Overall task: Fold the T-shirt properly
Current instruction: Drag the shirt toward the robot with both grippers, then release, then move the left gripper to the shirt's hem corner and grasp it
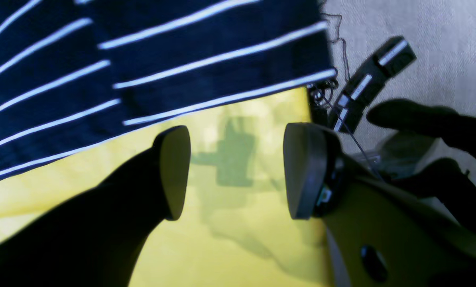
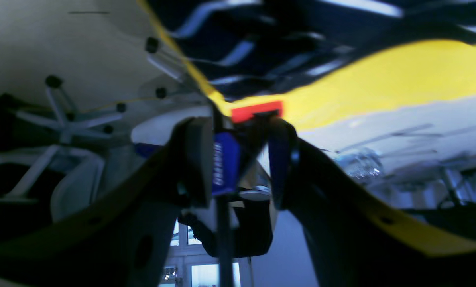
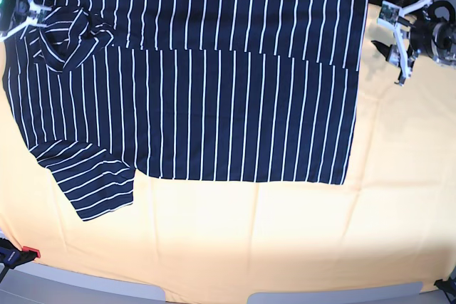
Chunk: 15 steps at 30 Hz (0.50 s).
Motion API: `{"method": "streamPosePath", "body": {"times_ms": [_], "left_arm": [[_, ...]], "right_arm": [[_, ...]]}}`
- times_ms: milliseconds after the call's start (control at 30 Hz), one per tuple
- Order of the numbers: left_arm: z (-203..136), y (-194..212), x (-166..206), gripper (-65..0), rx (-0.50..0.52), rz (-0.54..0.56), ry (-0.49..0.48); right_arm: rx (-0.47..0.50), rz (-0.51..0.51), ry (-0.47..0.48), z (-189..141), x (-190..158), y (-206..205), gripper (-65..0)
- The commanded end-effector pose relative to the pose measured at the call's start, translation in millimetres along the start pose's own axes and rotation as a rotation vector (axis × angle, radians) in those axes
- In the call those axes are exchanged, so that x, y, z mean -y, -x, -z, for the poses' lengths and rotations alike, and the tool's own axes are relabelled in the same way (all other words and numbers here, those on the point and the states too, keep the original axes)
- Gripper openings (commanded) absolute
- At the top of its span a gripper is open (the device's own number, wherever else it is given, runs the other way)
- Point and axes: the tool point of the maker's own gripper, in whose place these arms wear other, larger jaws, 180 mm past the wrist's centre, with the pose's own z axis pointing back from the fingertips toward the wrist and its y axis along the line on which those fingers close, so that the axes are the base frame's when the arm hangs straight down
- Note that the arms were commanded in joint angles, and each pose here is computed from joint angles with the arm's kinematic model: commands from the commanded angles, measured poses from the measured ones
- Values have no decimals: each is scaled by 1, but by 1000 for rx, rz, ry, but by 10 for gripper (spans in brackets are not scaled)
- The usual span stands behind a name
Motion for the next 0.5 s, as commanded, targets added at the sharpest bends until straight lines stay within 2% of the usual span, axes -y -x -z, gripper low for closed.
{"method": "streamPosePath", "body": {"times_ms": [0, 200, 333, 433, 467], "left_arm": [[-7, -3, -11, -274, 9, 1, -30], [-27, -7, -46, -274, 28, -10, -138], [-39, -11, -63, -274, 48, -29, -195], [-48, -14, -76, -274, 92, -118, -233], [-55, -12, -89, -274, 106, -174, -293]], "right_arm": [[-26, -6, 43, -8, 16, 7, -395], [8, 58, 118, -32, 60, 14, -395], [30, 140, 227, -55, 98, 24, -395], [81, 216, 313, -74, 124, 28, -395], [116, 252, 343, -81, 134, 28, -395]]}}
